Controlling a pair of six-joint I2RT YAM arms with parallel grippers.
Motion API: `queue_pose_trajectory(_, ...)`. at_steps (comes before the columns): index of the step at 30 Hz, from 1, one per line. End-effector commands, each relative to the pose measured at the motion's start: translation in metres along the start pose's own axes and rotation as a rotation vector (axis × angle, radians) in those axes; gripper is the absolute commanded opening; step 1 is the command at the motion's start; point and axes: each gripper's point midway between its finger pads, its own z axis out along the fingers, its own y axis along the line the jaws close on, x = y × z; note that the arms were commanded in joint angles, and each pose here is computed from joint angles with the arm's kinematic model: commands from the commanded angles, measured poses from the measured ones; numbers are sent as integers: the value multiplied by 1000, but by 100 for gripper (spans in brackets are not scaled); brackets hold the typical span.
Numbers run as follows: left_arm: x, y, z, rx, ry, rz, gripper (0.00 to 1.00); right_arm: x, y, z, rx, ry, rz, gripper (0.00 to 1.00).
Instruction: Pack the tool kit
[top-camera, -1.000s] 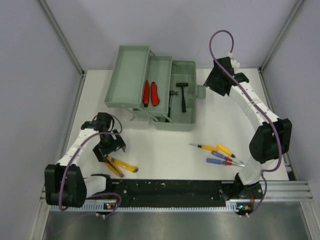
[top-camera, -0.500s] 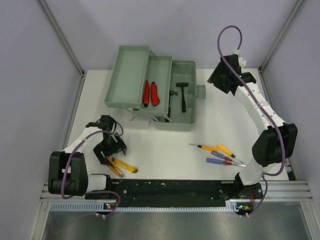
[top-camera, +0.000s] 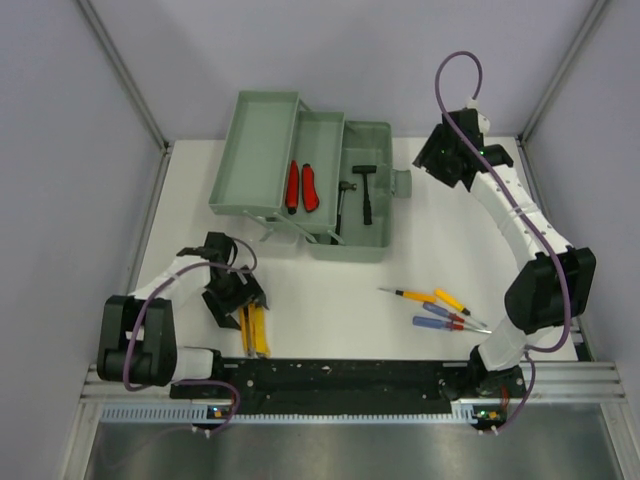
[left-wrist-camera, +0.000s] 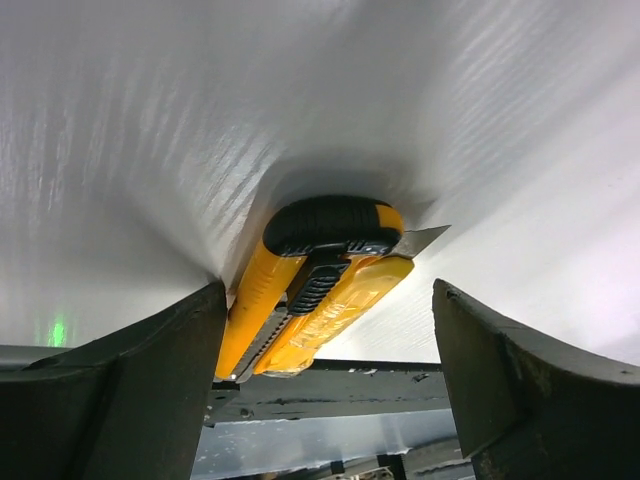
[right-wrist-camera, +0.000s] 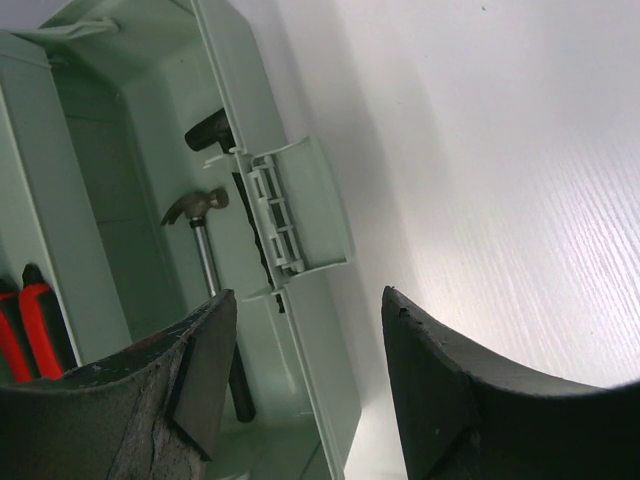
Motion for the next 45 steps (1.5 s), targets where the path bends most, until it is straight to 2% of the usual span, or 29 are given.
queue_pose_trajectory(1, -24, -22, -12, 75, -100, 59, 86, -7, 15, -12, -92, -7, -29, 59)
queue_pose_trajectory(6, -27, -11, -17, 38, -156, 81, 85, 5, 27, -22, -172, 18, -108, 59)
queue_pose_trajectory(12, -10, -32, -7, 159, -62, 57, 82, 38, 57, -48, -351, 54, -300, 59)
queue_pose_trajectory(15, -8, -31, -4, 154, -53, 32, 81, 60, 77, -76, -474, 41, -402, 60)
queue_pose_trajectory(20, -4, -25, -3, 133, -49, 29, 79, 116, 106, -122, -734, 97, -546, 61)
queue_pose_trajectory(24, 1, -9, -2, 57, -33, 37, 79, 175, 113, -156, -911, 213, -643, 61)
queue_pose_trajectory(27, 0, 9, -6, -36, -50, 29, 79, 214, 109, -163, -917, 294, -671, 61)
queue_pose_trajectory(32, 5, 12, -8, -38, -65, 14, 79, 256, 107, -162, -862, 313, -692, 59)
queue_pose_trajectory(38, 10, 12, 0, -61, -25, 23, 64, 275, 106, -151, -859, 350, -631, 57)
queue_pose_trajectory(45, 27, 2, 14, -17, 34, -45, 51, 285, 92, -139, -818, 361, -661, 57)
